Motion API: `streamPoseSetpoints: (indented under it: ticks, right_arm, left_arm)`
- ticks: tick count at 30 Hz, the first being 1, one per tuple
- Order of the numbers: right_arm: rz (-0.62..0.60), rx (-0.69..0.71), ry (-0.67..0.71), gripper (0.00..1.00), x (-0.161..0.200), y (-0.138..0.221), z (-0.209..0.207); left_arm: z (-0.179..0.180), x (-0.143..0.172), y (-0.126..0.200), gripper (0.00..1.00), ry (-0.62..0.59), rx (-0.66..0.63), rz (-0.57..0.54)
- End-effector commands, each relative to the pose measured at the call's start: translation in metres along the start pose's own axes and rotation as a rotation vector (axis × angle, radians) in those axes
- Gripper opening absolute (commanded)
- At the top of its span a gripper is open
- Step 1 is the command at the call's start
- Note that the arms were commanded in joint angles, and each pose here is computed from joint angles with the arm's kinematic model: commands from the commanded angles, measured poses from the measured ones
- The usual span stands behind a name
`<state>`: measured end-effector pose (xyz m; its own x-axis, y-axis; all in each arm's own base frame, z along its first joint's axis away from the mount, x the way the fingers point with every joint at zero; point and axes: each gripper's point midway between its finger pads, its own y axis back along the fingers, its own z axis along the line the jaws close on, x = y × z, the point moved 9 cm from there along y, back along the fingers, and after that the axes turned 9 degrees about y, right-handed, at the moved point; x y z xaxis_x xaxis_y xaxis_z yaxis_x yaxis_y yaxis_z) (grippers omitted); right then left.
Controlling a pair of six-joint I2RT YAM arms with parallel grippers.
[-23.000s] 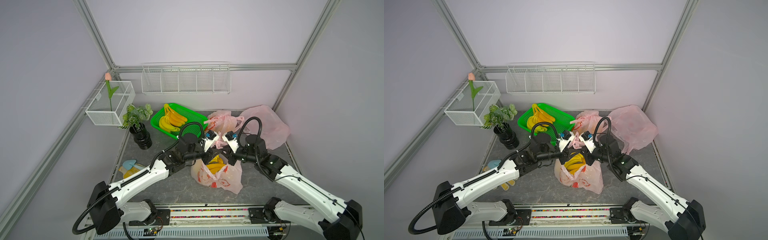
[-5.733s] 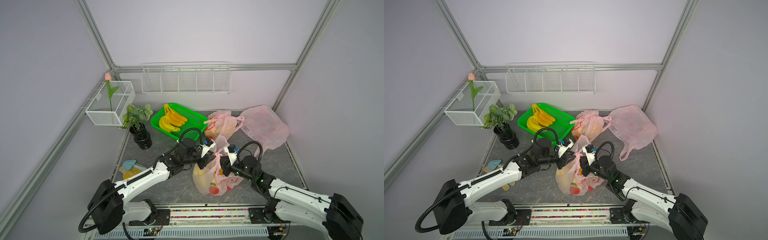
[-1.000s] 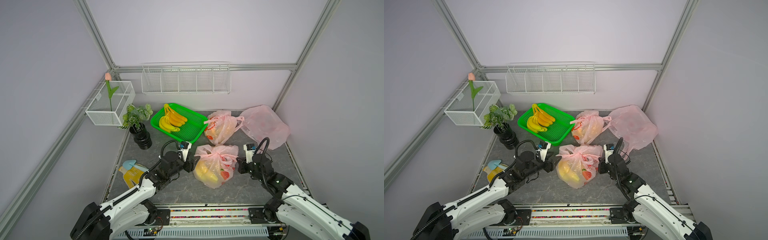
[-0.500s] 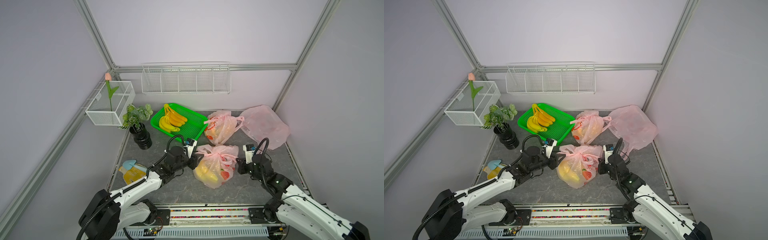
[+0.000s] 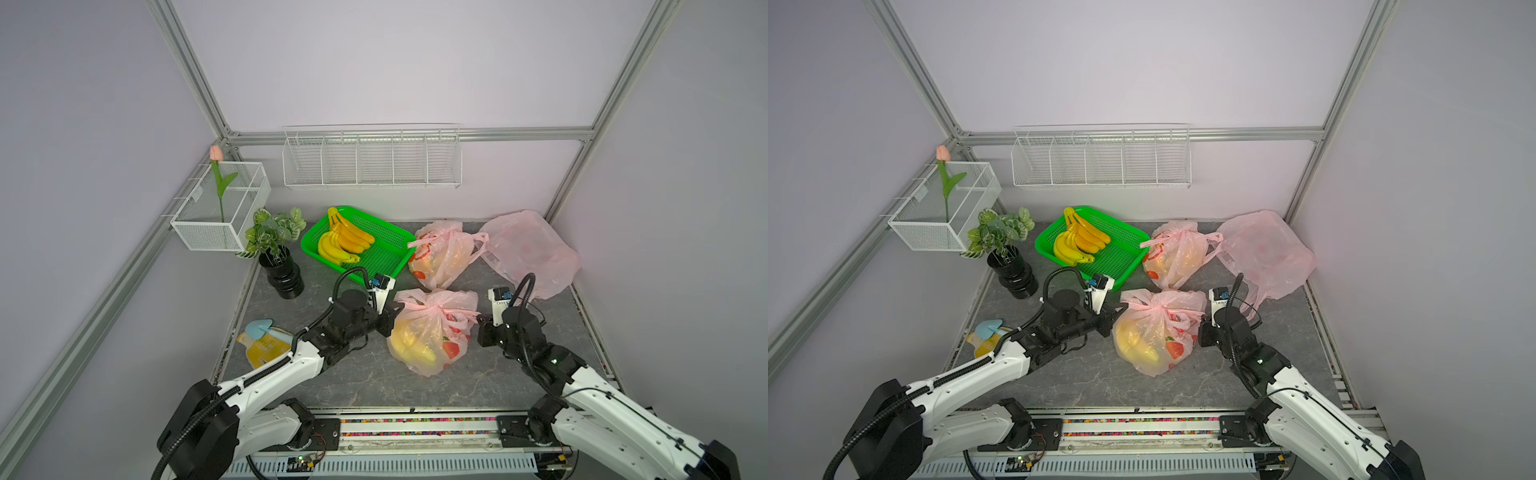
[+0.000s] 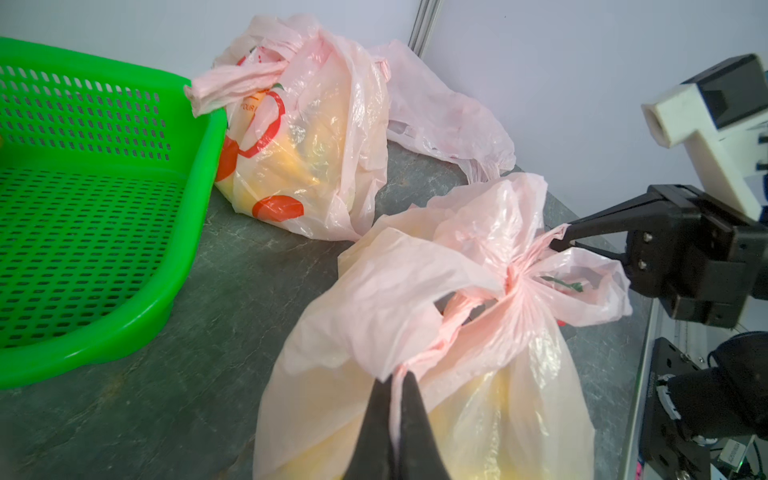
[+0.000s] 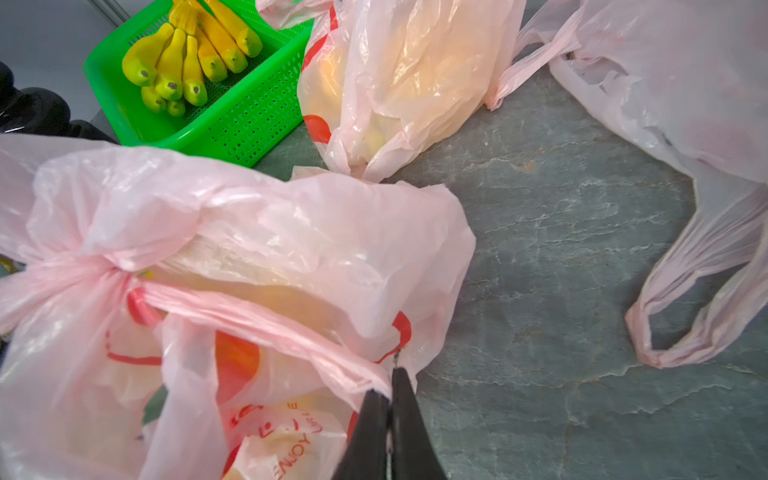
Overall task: Place the banana into a plastic bag & tie a knot
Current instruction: Tie the plastic bag at the center of the board, then move the plastic bag to the center of the board.
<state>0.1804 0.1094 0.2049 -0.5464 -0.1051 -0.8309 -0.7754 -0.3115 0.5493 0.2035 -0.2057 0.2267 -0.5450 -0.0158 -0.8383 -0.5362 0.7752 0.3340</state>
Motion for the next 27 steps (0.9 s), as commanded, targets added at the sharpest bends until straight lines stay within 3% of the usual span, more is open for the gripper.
streamPoseSetpoints:
  ticks: [1,6,9,14,19,21,23,27]
  right_arm:
    - [-0.034,0.128,0.054,0.07,-0.023,0.017,-0.010]
    - [-0.018,0.278,0.085,0.07,-0.032,0.020,-0.021]
    - [0.007,0.341,0.054,0.07,-0.024,0.011,-0.032]
    - [0.064,0.332,-0.087,0.07,-0.012,-0.006,-0.054]
    - [0.077,0.350,-0.165,0.07,-0.014,-0.015,-0.072]
    - [0.070,0.368,-0.196,0.06,-0.019,-0.015,-0.080]
    - [0.054,0.397,-0.227,0.07,-0.024,-0.013,-0.089]
    - [-0.014,0.490,-0.324,0.06,-0.041,0.000,-0.119]
  left_arm:
    - [-0.004,-0.018,0.017,0.00,-0.005,-0.046,-0.090]
    - [0.002,-0.025,0.030,0.00,-0.006,-0.140,-0.157]
    - [0.016,-0.017,0.026,0.00,0.025,-0.211,-0.138]
    - [0.047,-0.004,0.016,0.00,0.117,-0.342,-0.084]
    - [0.058,-0.011,0.007,0.00,0.112,-0.422,-0.051]
    - [0.056,-0.021,0.003,0.00,0.106,-0.419,-0.054]
    - [0.046,-0.032,-0.011,0.00,0.035,-0.313,-0.029]
    - [0.036,-0.061,-0.038,0.00,0.057,-0.222,-0.038]
